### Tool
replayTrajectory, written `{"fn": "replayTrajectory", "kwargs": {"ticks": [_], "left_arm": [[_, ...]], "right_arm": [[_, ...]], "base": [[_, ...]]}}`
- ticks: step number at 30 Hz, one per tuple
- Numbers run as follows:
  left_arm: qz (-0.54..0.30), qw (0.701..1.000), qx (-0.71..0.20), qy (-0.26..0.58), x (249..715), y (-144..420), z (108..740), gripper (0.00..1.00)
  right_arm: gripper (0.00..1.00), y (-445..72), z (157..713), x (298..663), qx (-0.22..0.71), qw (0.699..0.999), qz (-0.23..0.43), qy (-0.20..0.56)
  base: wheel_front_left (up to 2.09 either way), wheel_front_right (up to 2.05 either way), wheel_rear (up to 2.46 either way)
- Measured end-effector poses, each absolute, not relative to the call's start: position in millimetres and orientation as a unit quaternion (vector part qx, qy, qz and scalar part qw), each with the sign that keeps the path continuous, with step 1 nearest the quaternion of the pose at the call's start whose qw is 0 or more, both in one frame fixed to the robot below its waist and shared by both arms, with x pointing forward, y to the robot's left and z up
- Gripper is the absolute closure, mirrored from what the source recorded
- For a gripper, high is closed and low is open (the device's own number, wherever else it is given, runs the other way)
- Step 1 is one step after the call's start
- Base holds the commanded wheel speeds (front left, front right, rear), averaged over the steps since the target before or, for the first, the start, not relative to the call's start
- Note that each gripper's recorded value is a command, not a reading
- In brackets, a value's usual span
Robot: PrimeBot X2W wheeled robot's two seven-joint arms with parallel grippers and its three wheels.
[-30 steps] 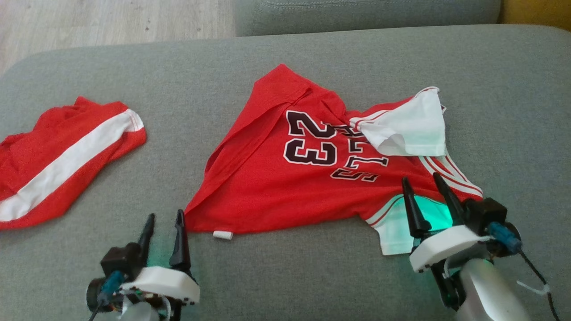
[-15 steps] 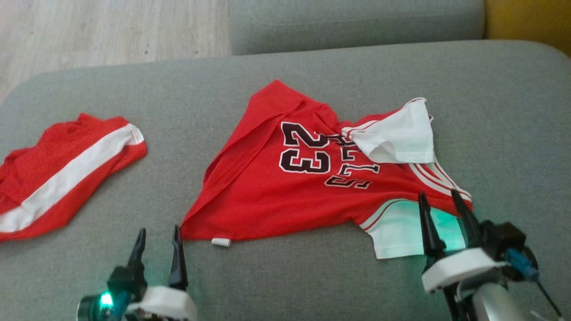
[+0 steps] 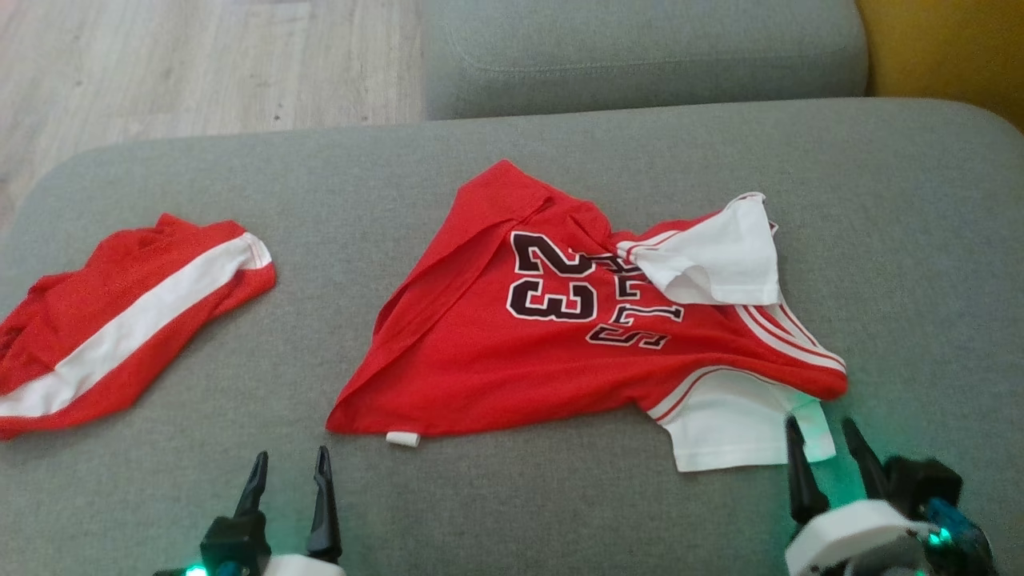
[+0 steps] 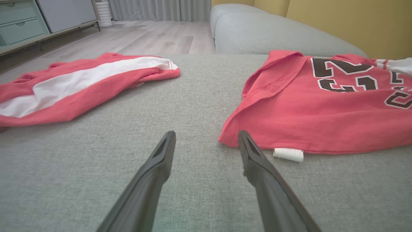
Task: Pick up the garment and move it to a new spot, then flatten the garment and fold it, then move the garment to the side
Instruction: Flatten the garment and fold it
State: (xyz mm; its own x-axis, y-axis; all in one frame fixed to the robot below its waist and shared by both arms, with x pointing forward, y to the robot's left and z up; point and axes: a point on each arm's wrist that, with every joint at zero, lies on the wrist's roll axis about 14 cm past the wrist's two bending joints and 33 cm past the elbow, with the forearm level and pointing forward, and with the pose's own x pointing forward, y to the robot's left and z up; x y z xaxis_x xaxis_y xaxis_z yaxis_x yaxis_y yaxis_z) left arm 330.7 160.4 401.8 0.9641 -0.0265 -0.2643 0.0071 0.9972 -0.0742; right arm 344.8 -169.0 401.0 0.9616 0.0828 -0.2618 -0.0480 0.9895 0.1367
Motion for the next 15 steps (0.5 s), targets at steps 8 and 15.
{"fn": "replayTrajectory", "kwargs": {"ticks": [8,15], "left_arm": [[-0.024,0.988,-0.039,0.147,333.9,151.5,393.9,0.0],[-0.028,0.989,-0.042,0.139,345.7,150.4,398.5,0.0]], "right_arm": [[0.0,-193.4,351.4,324.2,0.053,0.973,-0.008,0.224],[0.0,-180.9,349.3,346.3,0.063,0.971,0.008,0.23]], "base": [[0.0,0.0,0.0],[0.0,0.0,0.0]]}}
